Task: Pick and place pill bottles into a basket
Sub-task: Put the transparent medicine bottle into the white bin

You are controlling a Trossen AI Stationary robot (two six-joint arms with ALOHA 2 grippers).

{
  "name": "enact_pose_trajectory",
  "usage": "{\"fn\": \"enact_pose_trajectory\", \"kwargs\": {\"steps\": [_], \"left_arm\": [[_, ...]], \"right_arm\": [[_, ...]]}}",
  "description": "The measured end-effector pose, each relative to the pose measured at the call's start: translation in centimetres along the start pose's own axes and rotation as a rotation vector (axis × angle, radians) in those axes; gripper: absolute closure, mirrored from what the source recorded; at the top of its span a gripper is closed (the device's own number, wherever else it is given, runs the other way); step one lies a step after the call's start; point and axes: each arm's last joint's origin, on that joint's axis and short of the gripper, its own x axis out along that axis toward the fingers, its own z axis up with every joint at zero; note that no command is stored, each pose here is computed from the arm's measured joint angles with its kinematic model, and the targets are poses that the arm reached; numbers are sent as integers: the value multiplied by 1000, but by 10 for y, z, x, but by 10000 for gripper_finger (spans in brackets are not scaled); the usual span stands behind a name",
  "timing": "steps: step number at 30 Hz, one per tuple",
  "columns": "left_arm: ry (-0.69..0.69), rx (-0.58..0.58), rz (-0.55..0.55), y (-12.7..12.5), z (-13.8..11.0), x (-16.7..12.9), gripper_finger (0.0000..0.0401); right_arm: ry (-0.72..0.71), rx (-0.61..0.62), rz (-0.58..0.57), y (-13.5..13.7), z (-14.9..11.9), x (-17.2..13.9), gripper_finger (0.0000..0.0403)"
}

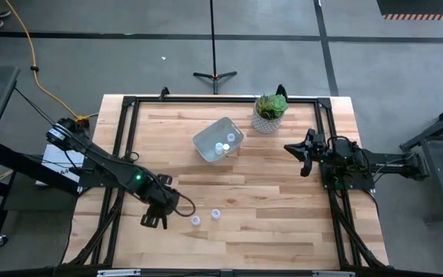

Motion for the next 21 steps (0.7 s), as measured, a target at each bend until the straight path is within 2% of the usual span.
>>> {"fn": "enact_pose_trajectory", "kwargs": {"steps": [5,9,16,21], "left_arm": [[15,-9,9,2,-4,5,80],[8,-27,4,3,-7,16,54],[29,-24,7,6,-15,27,55],[18,-9,-49,8,-21,43,69]], "right_arm": [[-1,1,0,0,0,0,402],[0,1,0,0,0,0,399],[0,1,0,0,0,0,399],[-1,1,-1,0,0,0,397]]}}
